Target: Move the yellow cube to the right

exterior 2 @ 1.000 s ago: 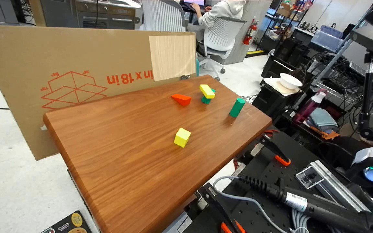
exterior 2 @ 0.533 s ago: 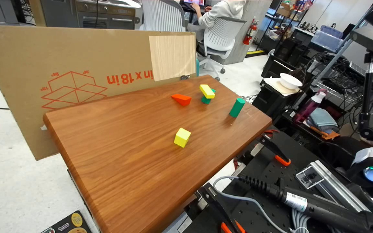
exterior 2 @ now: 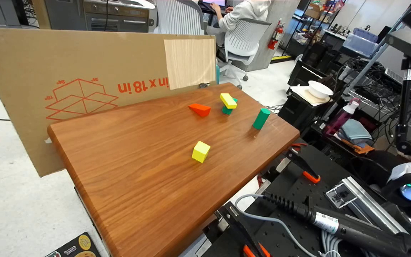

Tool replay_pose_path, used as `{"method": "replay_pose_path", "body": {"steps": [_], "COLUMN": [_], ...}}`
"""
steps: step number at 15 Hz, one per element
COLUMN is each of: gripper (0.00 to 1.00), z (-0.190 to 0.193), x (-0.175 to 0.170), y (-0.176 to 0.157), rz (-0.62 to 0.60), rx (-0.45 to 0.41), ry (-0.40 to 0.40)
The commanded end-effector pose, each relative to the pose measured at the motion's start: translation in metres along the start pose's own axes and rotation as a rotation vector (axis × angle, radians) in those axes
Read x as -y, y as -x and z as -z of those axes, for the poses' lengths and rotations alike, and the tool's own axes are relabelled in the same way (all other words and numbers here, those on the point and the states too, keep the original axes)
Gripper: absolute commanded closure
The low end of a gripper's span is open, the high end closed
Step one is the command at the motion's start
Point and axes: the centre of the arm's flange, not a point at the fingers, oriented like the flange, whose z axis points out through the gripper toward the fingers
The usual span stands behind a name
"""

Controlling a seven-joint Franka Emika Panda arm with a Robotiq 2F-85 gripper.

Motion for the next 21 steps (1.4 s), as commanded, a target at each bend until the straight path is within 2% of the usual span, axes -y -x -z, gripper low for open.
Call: {"method": "replay_pose_path", "body": {"steps": [1,6,14,21], "gripper": [0.00,0.00,0.00,0.00], "z": [-0.016,-0.081,-0.206,-0.303], "x": [0.002,0.005,0.038,0.069], "y": [-0.014,-0.054,-0.097,-0.120], "rz": [0.035,0.143,0.423,0.637], "rx": [0.032,0.149,0.387,0.476], "ry": [-0.007,0.024,0.102,0.218]}}
